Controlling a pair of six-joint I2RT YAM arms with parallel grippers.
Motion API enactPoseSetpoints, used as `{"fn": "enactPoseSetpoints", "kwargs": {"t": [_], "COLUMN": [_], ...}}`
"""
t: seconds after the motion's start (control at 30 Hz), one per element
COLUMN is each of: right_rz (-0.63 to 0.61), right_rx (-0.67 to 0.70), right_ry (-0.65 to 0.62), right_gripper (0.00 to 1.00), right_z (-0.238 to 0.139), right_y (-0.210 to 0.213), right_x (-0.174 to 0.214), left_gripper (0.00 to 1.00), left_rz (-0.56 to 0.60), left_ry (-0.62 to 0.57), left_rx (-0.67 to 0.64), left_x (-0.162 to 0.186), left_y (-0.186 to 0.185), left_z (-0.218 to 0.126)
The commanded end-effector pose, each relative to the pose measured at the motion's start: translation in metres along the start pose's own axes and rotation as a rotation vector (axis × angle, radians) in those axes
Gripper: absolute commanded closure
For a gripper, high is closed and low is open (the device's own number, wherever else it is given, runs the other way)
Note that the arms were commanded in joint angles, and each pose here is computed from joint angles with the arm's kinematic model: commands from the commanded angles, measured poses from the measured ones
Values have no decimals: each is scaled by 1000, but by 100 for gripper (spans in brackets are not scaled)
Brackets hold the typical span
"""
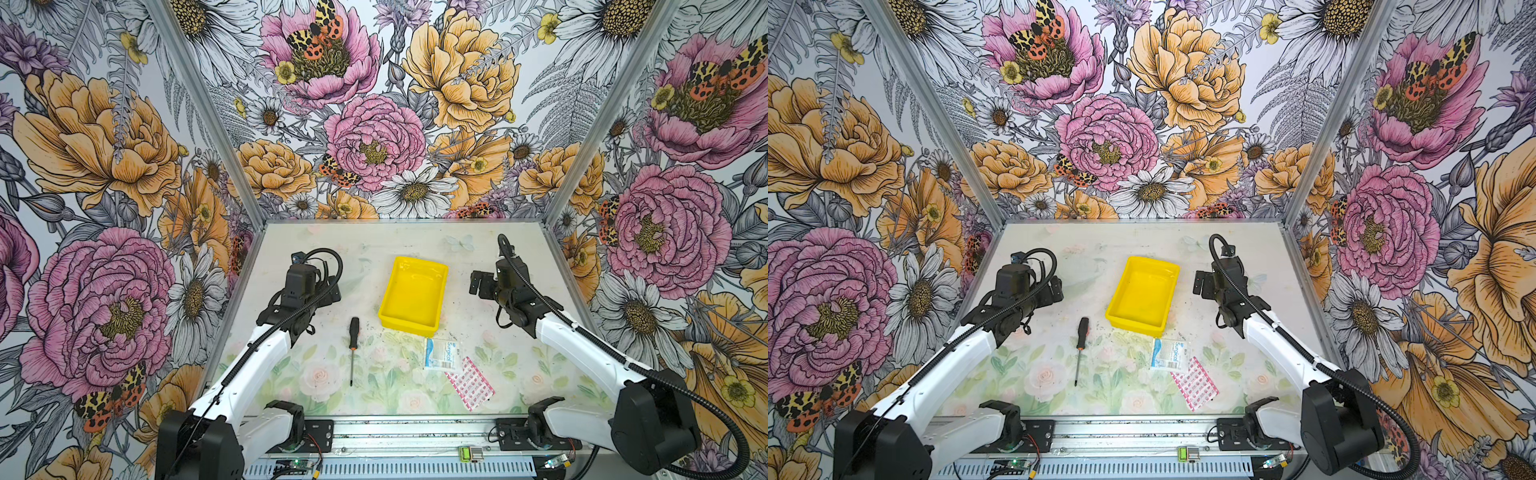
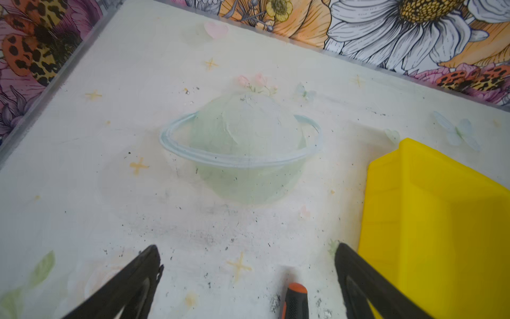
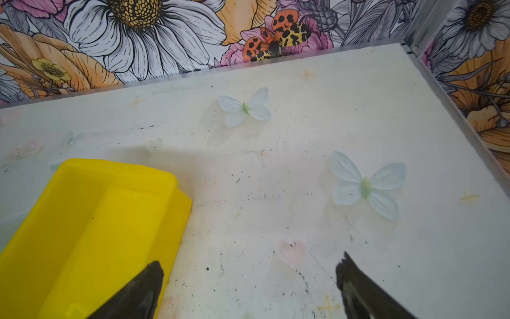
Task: Put the screwdriver in the bin
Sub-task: 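Move the left gripper over the screwdriver handle while the right arm reaches toward the bin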
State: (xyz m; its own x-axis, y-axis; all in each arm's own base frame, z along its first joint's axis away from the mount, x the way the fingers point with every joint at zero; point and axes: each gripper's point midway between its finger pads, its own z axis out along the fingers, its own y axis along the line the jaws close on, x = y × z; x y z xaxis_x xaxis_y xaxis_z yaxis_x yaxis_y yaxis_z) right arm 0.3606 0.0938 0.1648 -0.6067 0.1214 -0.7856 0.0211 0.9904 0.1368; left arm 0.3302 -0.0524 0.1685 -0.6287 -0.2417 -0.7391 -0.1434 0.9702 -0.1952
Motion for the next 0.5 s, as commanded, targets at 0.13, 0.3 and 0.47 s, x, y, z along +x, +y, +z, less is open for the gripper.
{"fn": "enactPoseSetpoints", "kwargs": {"t": [0.13,0.3,0.47], "right_rz": [-164,-353,-478], "right_rx": [-170,-301,-406], "right_ry": [1,13,11], "right_gripper": [1,0,0], "right_z": [-23,-33,-53], "right_y": [68,108,135], "right_x": [-1,8,17], "left_gripper": [1,1,1], "left_rz": [-40,-41,-18], "left_ry": [165,210,254], "left_rx": [52,67,79], "left_x": [43,62,76], "left_y": [-20,-31,-42], "left_z": [-10,-10,-10]}}
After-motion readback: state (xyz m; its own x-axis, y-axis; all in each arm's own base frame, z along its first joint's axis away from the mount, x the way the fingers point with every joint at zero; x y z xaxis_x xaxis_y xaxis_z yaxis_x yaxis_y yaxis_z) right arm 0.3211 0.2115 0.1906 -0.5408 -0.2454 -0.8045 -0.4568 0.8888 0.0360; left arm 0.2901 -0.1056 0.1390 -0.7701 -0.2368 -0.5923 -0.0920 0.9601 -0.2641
